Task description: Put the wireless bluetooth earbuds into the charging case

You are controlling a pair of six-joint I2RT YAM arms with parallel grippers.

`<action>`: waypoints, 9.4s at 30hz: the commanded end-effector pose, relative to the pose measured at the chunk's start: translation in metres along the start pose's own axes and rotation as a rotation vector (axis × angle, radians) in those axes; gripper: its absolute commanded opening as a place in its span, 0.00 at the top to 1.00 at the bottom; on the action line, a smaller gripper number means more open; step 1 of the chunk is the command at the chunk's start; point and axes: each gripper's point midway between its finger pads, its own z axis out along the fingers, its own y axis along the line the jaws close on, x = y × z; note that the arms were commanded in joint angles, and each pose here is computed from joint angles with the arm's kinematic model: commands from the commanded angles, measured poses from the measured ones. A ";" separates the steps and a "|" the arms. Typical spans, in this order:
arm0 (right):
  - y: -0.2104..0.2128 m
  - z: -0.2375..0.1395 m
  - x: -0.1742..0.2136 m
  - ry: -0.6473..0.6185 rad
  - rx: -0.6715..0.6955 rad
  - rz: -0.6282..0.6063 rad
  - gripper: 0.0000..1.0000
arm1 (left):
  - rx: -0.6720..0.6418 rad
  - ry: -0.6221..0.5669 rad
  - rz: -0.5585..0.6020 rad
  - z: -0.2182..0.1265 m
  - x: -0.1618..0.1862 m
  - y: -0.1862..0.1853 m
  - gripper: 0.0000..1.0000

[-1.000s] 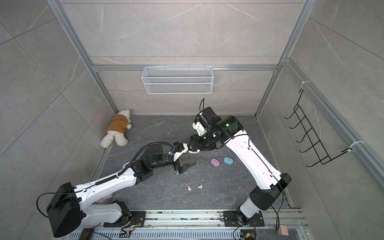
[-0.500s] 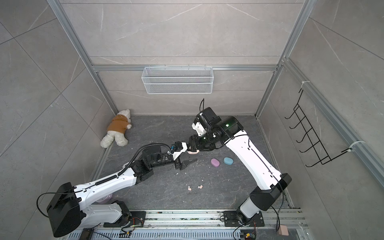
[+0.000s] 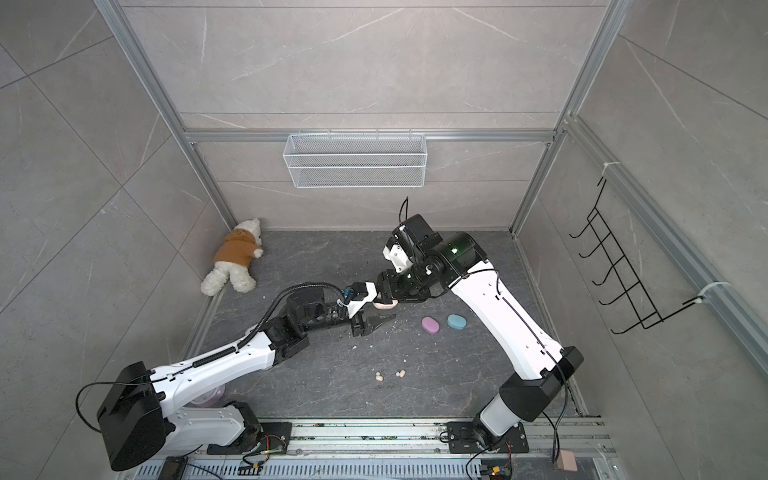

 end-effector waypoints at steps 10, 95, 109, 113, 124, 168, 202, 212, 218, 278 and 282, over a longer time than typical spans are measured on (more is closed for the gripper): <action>0.014 -0.014 -0.006 -0.048 -0.049 -0.018 0.42 | 0.028 -0.045 0.043 0.000 -0.021 -0.002 0.45; -0.006 -0.055 0.022 -0.290 0.080 -0.688 0.08 | 0.133 0.014 -0.191 -0.034 -0.039 -0.012 0.81; 0.008 -0.035 0.015 -0.271 0.161 -0.841 0.10 | 0.180 0.022 -0.183 -0.033 -0.039 -0.018 0.83; 0.004 -0.027 0.013 -0.262 0.191 -0.845 0.10 | 0.189 0.023 -0.178 -0.033 -0.041 -0.020 0.83; -0.001 -0.035 -0.003 -0.337 0.268 -0.804 0.10 | 0.220 0.021 -0.176 -0.037 -0.042 -0.026 0.85; 0.017 -0.034 0.032 -0.272 0.065 -0.769 0.06 | 0.235 0.015 -0.174 -0.040 -0.045 -0.030 0.89; -0.011 -0.049 -0.027 -0.372 0.263 -0.611 0.05 | 0.273 -0.017 -0.156 -0.046 -0.056 -0.038 0.94; 0.002 -0.053 -0.012 -0.341 0.165 -0.633 0.04 | 0.230 -0.010 -0.161 -0.043 -0.052 -0.031 0.95; 0.012 -0.064 0.002 -0.337 0.091 -0.610 0.03 | 0.170 0.000 -0.164 -0.042 -0.047 -0.021 0.97; -0.122 0.207 0.166 0.203 0.167 0.535 0.18 | -0.230 -0.023 -0.263 -0.097 -0.020 0.033 0.98; -0.128 0.211 0.163 0.166 0.187 0.598 0.20 | -0.230 -0.015 -0.265 -0.100 -0.020 0.031 0.98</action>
